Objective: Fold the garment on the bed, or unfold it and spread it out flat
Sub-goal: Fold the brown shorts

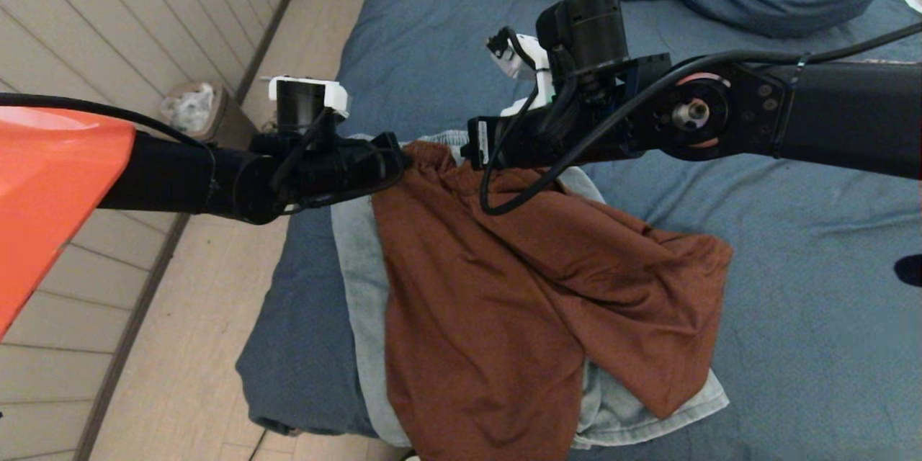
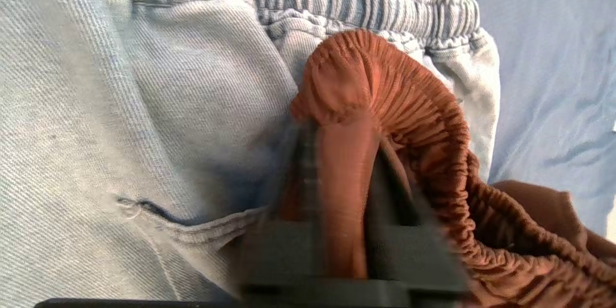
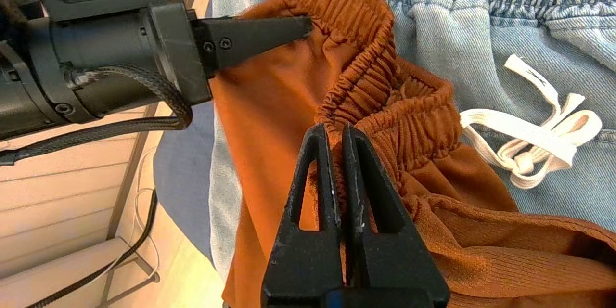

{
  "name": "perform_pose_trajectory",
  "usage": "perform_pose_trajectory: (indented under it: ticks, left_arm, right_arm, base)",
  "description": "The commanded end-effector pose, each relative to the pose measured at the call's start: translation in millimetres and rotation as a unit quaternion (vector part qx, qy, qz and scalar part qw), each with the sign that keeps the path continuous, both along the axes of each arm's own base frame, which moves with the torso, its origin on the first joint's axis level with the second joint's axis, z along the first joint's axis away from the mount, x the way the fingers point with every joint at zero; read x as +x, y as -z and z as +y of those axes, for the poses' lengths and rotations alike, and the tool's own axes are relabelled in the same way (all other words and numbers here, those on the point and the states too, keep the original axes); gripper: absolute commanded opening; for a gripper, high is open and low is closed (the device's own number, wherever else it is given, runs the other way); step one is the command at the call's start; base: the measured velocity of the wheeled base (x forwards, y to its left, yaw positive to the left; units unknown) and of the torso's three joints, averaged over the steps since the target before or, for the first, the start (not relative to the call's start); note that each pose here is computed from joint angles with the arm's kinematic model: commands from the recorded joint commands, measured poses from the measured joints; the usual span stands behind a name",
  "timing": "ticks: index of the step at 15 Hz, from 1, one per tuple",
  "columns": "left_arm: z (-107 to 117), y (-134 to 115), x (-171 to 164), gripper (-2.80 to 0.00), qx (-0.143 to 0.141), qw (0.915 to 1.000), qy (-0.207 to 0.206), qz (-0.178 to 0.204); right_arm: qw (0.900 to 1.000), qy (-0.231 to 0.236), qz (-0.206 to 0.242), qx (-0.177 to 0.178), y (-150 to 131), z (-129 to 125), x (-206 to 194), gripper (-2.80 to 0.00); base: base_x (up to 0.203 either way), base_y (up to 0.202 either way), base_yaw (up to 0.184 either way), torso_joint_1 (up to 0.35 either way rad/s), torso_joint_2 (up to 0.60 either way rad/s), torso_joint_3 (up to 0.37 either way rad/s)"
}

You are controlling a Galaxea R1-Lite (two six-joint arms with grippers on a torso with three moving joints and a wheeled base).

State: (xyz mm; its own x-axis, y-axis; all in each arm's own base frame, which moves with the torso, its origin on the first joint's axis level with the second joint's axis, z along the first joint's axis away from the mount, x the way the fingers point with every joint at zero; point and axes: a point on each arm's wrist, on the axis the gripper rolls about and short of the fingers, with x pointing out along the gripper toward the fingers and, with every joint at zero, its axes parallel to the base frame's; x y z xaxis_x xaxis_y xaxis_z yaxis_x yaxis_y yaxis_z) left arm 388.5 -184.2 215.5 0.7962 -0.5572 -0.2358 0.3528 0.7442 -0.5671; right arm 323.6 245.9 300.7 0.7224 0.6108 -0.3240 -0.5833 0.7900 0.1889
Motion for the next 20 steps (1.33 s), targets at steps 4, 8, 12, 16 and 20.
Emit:
perform_pose_trajectory:
  ticks: [4, 8, 12, 16, 20]
  left_arm:
    - [3.0, 8.9, -4.2, 0.00, 0.008, 0.9998, -0.005, 0.015]
    - [37.8, -14.8, -19.3, 0.00, 0.002, 0.9984, -0.057, -0.002]
    - [95.7, -19.2, -60.8, 0.00, -0.003, 0.9943, -0.107, 0.003]
    - [109.5, -13.6, -79.6, 0.00, -0.025, 0.9930, -0.106, -0.046]
    - [108.9, -9.5, -81.7, 0.00, -0.024, 0.9935, -0.104, -0.040]
  right_arm:
    - [1.000, 0.001, 0.000, 0.000, 1.0, 0.3, 1.3, -2.80]
    - [1.000, 0.003, -0.016, 0.013, -4.5, 0.5, 1.7, -2.80]
    - [0.998, 0.030, -0.054, 0.028, -6.7, 14.6, 0.8, -2.80]
    - [0.997, -0.001, -0.068, 0.034, -10.3, 47.5, -29.1, -2.80]
    - [0.997, -0.036, -0.065, 0.021, 0.1, 72.5, -44.4, -2.80]
  base:
    - [0.000, 0.000, 0.000, 0.000, 0.00, 0.000]
    - [0.000, 0.000, 0.000, 0.000, 0.00, 0.000]
    - [0.000, 0.000, 0.000, 0.000, 0.00, 0.000]
    - [0.000, 0.000, 0.000, 0.000, 0.00, 0.000]
    - [0.000, 0.000, 0.000, 0.000, 0.00, 0.000]
